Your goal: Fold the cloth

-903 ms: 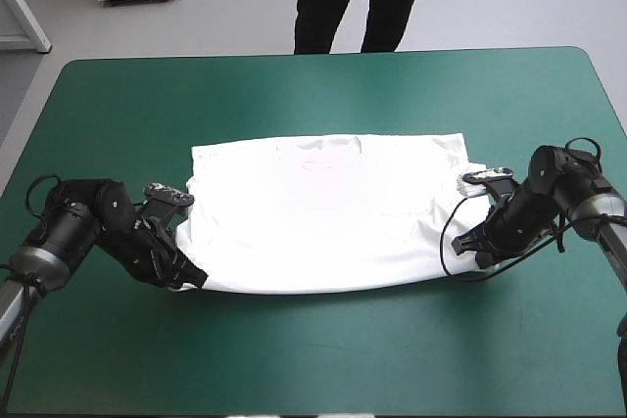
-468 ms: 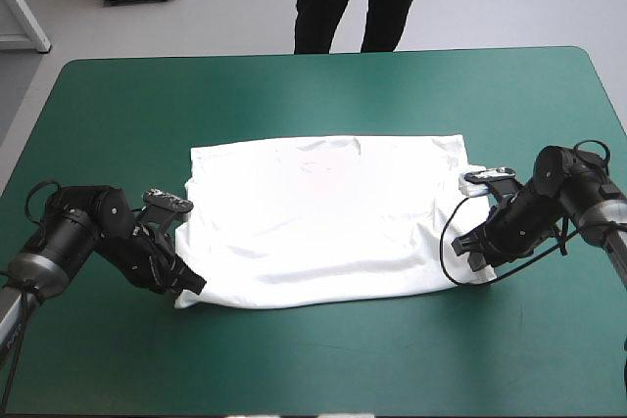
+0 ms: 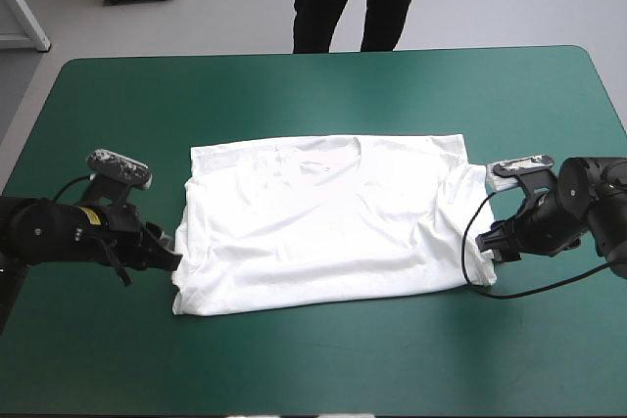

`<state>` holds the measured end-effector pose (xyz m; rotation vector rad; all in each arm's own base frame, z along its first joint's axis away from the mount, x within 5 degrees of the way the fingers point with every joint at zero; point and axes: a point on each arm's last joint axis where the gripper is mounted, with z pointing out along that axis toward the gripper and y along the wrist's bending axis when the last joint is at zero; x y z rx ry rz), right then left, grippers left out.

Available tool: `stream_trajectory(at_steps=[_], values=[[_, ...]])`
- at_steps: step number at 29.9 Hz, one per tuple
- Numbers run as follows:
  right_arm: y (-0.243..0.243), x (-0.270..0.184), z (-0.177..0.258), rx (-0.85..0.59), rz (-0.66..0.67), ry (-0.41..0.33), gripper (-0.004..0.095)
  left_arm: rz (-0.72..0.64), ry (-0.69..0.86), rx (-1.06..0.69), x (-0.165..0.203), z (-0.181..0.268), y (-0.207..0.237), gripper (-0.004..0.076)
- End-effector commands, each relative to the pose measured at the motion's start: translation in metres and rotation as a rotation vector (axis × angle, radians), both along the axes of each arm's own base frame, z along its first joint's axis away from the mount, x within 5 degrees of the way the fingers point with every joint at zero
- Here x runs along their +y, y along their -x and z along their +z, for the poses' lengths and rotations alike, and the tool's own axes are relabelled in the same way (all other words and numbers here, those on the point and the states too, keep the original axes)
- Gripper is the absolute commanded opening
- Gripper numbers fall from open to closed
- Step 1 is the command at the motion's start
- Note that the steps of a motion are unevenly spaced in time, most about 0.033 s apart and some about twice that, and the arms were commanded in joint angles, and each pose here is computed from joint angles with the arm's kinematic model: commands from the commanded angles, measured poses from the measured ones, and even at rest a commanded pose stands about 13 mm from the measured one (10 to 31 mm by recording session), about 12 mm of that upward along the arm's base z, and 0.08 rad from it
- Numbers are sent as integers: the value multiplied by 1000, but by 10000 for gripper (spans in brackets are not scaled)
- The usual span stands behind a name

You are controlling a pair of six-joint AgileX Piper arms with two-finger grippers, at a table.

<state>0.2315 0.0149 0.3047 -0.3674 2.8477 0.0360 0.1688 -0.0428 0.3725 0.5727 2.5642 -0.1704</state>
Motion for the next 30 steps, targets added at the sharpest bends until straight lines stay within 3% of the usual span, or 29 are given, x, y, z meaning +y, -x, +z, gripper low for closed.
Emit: stream_trajectory(at_steps=[1,6,16,30], values=[[-9,-3,13,-113,-22,2,622,-8,106,-175,-7,45,-1,321],[-36,-2,9,-137,-27,0,622,-17,150,-233,-11,67,-10,321],[-93,0,-12,-79,-25,8,622,-20,150,-232,-11,68,-10,319],[-120,3,-60,43,-28,-4,621,-21,149,-229,-11,68,-10,318]])
